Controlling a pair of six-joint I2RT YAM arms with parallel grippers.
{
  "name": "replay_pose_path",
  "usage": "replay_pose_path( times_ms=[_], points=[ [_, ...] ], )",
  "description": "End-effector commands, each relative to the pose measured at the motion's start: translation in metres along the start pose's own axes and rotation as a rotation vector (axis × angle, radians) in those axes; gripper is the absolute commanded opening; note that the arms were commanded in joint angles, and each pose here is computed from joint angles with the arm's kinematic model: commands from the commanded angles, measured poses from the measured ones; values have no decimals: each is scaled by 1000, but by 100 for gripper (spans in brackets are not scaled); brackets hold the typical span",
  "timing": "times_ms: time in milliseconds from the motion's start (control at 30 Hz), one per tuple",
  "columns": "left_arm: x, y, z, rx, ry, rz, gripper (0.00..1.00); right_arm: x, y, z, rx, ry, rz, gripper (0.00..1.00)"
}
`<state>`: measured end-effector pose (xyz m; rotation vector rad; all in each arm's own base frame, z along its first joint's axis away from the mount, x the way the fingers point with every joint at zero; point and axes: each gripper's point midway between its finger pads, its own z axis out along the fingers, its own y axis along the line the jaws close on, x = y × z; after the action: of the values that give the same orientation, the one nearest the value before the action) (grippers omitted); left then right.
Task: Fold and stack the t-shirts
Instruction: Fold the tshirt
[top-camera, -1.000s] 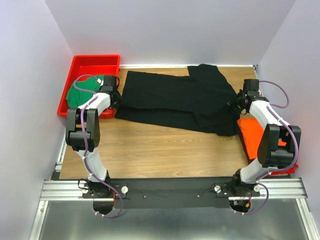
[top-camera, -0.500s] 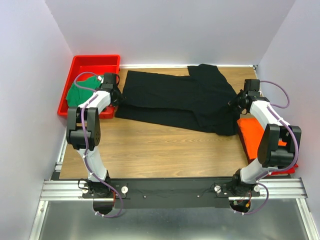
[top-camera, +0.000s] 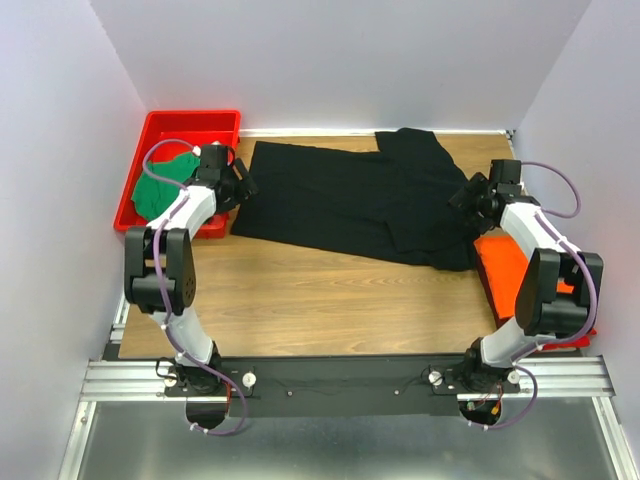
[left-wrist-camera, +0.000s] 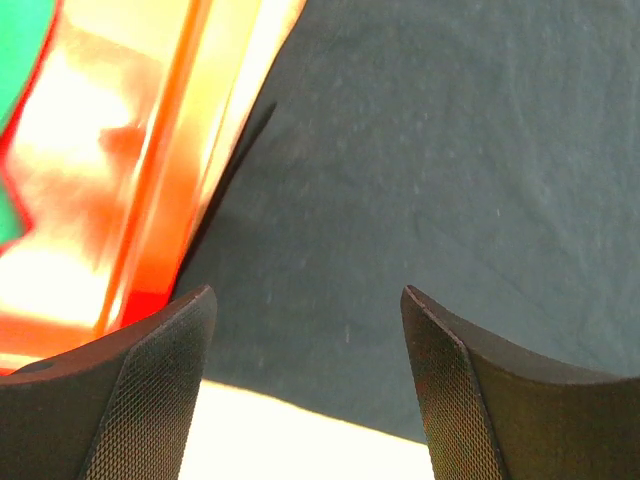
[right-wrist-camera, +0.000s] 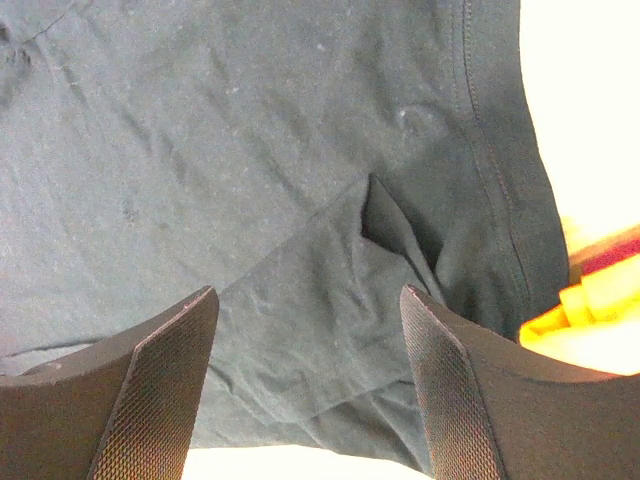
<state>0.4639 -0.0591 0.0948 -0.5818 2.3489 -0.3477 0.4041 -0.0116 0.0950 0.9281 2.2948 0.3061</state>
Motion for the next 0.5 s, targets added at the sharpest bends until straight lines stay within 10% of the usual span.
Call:
replay_pose_path(
  times_ms=[0, 467],
  points=[
    [12, -2, -20, 16, -1, 9, 82, 1, 9, -14, -48, -23, -33, 80],
    [42, -32, -56, 128, 30, 175, 74, 89, -13, -21, 19, 70, -119, 65]
  ],
)
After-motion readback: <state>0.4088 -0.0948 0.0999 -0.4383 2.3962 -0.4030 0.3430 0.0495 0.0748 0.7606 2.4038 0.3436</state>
